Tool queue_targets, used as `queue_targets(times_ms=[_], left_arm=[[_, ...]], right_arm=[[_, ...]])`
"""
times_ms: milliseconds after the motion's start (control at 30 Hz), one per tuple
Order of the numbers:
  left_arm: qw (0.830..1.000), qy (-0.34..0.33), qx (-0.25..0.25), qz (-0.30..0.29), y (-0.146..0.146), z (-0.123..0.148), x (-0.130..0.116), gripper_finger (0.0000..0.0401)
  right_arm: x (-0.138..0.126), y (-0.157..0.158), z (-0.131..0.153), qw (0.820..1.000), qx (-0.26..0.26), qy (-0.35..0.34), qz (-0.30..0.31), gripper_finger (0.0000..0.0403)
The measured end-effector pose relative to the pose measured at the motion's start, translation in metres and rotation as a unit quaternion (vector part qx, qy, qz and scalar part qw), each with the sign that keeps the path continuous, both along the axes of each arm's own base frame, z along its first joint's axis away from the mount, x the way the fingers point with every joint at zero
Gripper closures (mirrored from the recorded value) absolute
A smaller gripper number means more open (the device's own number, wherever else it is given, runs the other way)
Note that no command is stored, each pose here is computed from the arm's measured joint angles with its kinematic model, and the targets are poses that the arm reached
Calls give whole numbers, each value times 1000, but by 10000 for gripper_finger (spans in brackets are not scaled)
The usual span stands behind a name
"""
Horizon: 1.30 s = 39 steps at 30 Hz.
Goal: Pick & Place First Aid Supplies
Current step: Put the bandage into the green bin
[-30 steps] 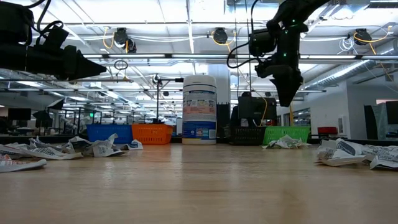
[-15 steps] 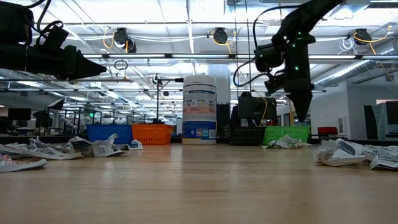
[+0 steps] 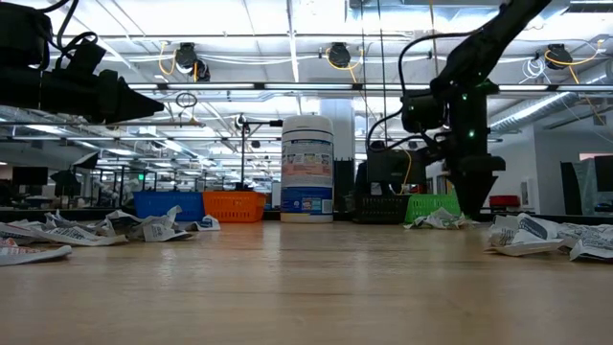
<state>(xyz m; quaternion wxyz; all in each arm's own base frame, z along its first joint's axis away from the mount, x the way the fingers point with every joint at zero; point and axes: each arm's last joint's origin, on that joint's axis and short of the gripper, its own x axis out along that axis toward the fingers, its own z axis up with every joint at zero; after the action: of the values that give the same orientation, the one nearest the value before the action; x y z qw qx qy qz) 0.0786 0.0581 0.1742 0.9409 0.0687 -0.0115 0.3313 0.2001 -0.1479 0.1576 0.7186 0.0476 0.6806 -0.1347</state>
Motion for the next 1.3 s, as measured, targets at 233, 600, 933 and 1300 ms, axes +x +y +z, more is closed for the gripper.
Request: queue_targets(times_ms=[233, 600, 933, 1300], left_arm=[[1000, 0, 0, 0, 0, 0, 0, 91], [1000, 0, 0, 0, 0, 0, 0, 91], [1000, 0, 0, 0, 0, 0, 0, 91], [1000, 0, 0, 0, 0, 0, 0, 91]], right_arm=[[-5, 4, -7, 1000, 7, 13, 21, 272], [-14, 11, -5, 998, 38, 45, -34, 397], [-13, 10, 49, 994, 65, 83, -31, 401], [-1, -15, 77, 998, 15, 30, 59, 402]])
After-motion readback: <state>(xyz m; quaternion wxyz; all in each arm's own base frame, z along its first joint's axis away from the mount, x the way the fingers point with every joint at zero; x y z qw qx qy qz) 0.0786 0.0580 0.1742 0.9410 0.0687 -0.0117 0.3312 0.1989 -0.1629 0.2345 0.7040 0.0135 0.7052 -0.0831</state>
